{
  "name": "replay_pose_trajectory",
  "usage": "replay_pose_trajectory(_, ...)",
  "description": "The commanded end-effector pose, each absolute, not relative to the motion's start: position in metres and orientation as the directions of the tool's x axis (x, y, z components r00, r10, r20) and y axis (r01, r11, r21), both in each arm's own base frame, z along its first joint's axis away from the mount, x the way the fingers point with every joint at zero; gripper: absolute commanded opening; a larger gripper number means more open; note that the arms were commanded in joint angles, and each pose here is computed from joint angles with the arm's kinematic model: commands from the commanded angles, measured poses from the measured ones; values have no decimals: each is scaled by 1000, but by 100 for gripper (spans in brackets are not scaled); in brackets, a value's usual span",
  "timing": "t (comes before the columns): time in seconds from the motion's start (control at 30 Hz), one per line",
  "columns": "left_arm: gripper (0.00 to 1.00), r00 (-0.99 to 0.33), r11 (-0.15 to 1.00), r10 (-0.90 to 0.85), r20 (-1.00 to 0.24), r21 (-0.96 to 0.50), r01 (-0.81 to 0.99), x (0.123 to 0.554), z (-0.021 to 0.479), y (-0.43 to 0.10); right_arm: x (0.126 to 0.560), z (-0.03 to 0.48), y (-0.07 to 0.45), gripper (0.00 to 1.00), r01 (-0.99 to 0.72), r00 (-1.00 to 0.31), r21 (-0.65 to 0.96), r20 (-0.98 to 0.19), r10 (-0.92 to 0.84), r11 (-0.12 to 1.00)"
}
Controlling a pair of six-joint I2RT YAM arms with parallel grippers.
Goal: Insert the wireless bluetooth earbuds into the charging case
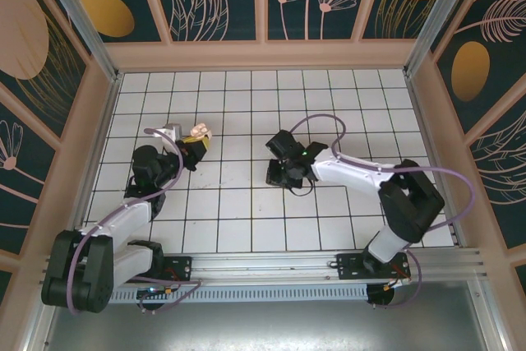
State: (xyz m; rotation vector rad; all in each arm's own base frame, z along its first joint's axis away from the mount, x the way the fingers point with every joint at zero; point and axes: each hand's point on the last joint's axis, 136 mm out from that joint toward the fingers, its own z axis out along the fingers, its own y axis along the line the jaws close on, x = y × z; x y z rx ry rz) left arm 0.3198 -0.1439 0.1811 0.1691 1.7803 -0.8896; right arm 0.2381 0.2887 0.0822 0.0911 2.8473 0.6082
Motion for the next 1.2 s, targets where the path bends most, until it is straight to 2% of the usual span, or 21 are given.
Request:
replay_pose_trajectory(0.0, 20, -340, 668, -208, -917, -387, 635, 310, 189, -172, 260, 124, 292, 21, -100, -909, 441, -404, 98, 892)
replay_pose_trajectory(0.23, 19, -236, 576, -107, -966, -254, 777, 293, 190, -213, 272, 203, 299, 21, -318, -765, 474, -640, 73, 821)
replay_pose_trajectory(0.33, 19, -146, 513, -24, -989, -138, 847, 281, 189, -231, 269, 234, 308, 21, -423, -695, 473, -717, 58, 773)
replay_pose_trajectory(0.43, 19, -100, 468, 6, -995, -85, 879, 278, 190, -243, 265, 255, 319, 21, -499, -639, 460, -768, 46, 735)
replay_pose_trajectory(1.17, 19, -60, 450, -11, -998, -59, 891, 284, 209, -261, 269, 263, 365, 22, -592, -571, 427, -821, 18, 683)
